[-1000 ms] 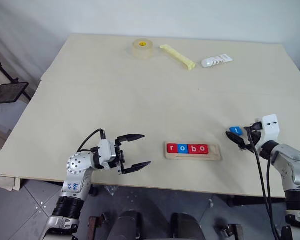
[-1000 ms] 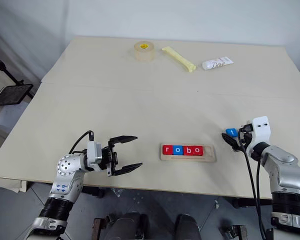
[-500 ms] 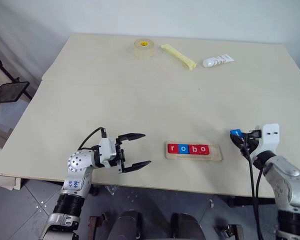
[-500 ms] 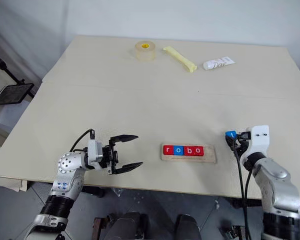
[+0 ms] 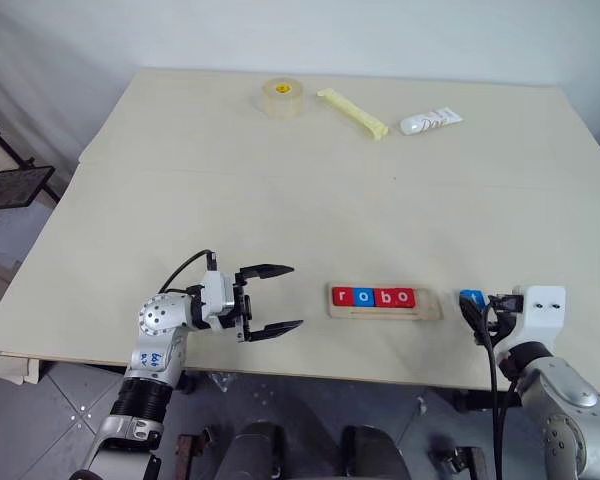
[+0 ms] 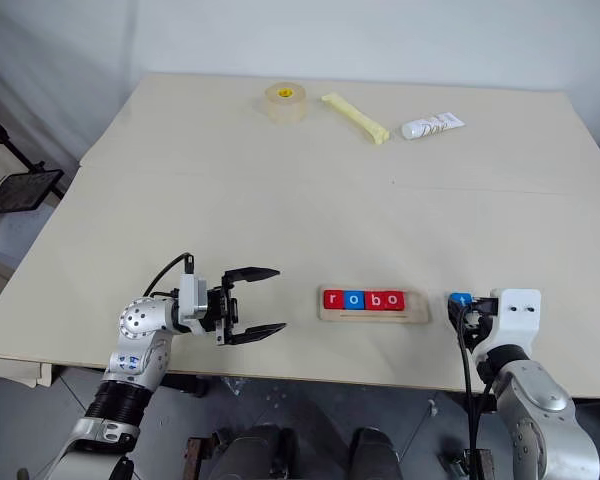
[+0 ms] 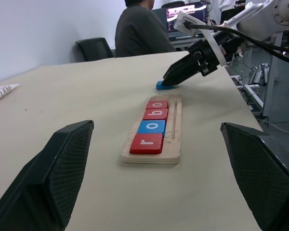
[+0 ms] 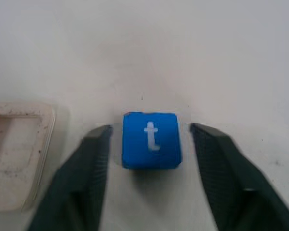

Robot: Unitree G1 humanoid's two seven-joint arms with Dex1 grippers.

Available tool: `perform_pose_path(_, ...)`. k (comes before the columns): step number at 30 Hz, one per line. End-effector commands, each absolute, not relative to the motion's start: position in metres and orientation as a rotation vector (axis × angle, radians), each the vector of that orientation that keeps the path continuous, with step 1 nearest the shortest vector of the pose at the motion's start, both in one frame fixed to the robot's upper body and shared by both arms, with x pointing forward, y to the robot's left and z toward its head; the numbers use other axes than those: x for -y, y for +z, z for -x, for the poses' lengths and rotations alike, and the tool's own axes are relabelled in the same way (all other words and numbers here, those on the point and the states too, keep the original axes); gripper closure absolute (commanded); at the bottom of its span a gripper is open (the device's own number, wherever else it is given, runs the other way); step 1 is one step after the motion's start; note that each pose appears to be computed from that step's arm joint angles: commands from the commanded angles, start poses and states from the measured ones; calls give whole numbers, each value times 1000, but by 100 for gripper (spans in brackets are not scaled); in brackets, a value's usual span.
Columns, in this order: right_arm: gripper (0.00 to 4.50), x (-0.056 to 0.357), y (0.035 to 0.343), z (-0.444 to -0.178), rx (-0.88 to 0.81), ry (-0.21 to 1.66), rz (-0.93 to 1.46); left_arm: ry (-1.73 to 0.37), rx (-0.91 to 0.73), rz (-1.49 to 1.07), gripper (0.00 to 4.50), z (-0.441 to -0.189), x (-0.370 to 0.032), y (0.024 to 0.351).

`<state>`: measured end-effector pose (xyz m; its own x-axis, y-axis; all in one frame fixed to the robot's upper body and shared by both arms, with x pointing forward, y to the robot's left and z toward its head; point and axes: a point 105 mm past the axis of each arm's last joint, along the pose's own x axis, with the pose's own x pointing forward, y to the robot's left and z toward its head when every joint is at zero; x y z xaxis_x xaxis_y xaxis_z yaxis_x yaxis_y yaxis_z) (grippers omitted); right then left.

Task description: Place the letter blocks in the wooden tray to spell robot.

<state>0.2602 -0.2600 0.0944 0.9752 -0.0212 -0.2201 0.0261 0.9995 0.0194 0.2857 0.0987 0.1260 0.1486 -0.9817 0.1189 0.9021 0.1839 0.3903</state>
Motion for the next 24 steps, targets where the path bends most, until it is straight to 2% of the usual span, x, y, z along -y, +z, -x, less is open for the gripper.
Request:
perform_pose_path(1,39,252,115,-255,-150,37,18,-1369,408,-245,0,-286,-100,131)
perform_pose_path(2,5,252,117,-253,-151,62,40,-1368,407,-245,0,-285,-101,131)
perform_pose_path(10,2,254,126,-240,-261,422,289,-1354,408,-231,0,-282,-98,129)
perform_pose_path(15,2,281,128,-256,-355,612,506,-1350,406,-222,0,-279,-97,127)
perform_pose_path(20,2,298,125,-266,-417,724,621,-1342,404,-222,0,-276,-99,126)
perform_pose_path(24,2,307,121,-286,-499,842,675,-1320,396,-230,0,-271,-103,125)
